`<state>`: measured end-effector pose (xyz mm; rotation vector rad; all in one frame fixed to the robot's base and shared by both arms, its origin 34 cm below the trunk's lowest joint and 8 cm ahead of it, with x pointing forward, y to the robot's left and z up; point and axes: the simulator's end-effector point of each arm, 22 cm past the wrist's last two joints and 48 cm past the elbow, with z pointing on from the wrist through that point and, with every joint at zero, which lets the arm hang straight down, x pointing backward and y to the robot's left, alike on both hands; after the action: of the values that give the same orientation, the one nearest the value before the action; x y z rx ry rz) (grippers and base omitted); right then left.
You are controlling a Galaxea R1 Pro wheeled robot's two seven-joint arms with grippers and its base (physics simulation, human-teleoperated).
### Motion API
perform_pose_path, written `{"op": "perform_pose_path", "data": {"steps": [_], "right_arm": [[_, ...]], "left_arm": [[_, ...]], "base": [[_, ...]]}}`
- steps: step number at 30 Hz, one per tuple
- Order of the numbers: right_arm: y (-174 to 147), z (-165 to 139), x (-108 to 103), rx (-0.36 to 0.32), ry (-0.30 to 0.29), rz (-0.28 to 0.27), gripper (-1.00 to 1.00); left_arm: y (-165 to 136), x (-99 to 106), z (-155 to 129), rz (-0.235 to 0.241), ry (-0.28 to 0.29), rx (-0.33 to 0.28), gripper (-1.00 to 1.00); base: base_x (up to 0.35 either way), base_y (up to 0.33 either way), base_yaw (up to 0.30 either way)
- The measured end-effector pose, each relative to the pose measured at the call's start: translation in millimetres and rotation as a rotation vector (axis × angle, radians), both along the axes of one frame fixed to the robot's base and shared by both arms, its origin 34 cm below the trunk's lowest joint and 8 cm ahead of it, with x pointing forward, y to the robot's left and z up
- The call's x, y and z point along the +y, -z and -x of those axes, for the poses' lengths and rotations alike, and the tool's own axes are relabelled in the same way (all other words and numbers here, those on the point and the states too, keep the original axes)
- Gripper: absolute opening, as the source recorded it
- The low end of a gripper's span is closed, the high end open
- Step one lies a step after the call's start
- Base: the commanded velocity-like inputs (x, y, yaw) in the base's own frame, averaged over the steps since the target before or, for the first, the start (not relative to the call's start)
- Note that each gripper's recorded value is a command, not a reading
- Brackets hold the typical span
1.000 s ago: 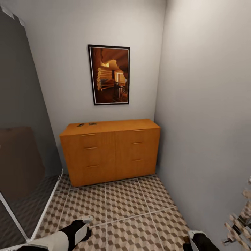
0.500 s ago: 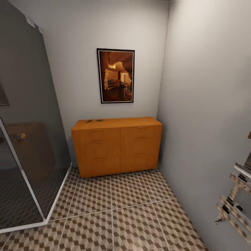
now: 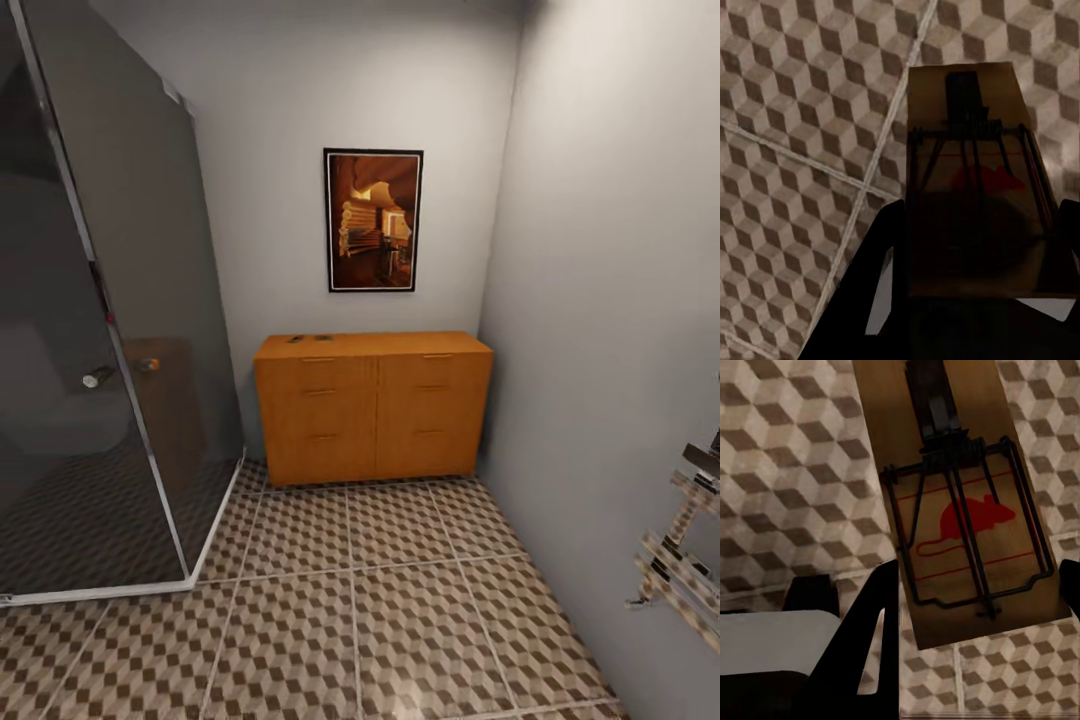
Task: Take the four mousetraps from the cabinet in the bathroom and place them on the bathroom floor. Make sure all four end up on the same floor surface, and ensure that at least two of them are either under or directly next to the same bathroom sink.
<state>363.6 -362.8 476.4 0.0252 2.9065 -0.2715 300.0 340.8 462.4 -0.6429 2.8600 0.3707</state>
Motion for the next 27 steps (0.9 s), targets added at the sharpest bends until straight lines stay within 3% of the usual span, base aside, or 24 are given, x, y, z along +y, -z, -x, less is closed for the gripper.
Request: {"op": "perform_pose_path", "data": {"steps": [5, 10, 16, 22, 27], "right_arm": [[0.0, 0.2, -0.1, 0.000, -0.001, 0.000, -1.00], [0.0, -0.2, 0.0, -0.001, -0.002, 0.000, -1.00], [2.1, 3.8, 5.8, 0.006, -0.016, -0.021, -1.00], [5.9, 7.9, 34.1, 0.035, -0.136, -0.125, -1.00], [6.1, 8.7, 38.8, 0.040, -0.162, -0.141, -1.00]], "left_arm": [[0.9, -3.2, -2.1, 0.018, 0.007, -0.014, -1.00], [2.8, -12.4, -9.9, 0.082, 0.023, -0.048, -1.00], [3.0, -15.2, -12.3, 0.101, 0.029, -0.058, -1.00], [3.0, -16.1, -12.9, 0.103, 0.034, -0.060, -1.00], [2.9, -16.4, -13.4, 0.102, 0.034, -0.063, -1.00]], "base": [[-0.337, 0.135, 0.226], [-0.333, 0.143, 0.264], [-0.332, 0.145, 0.270], [-0.321, 0.150, 0.270], [-0.271, 0.163, 0.270]]}}
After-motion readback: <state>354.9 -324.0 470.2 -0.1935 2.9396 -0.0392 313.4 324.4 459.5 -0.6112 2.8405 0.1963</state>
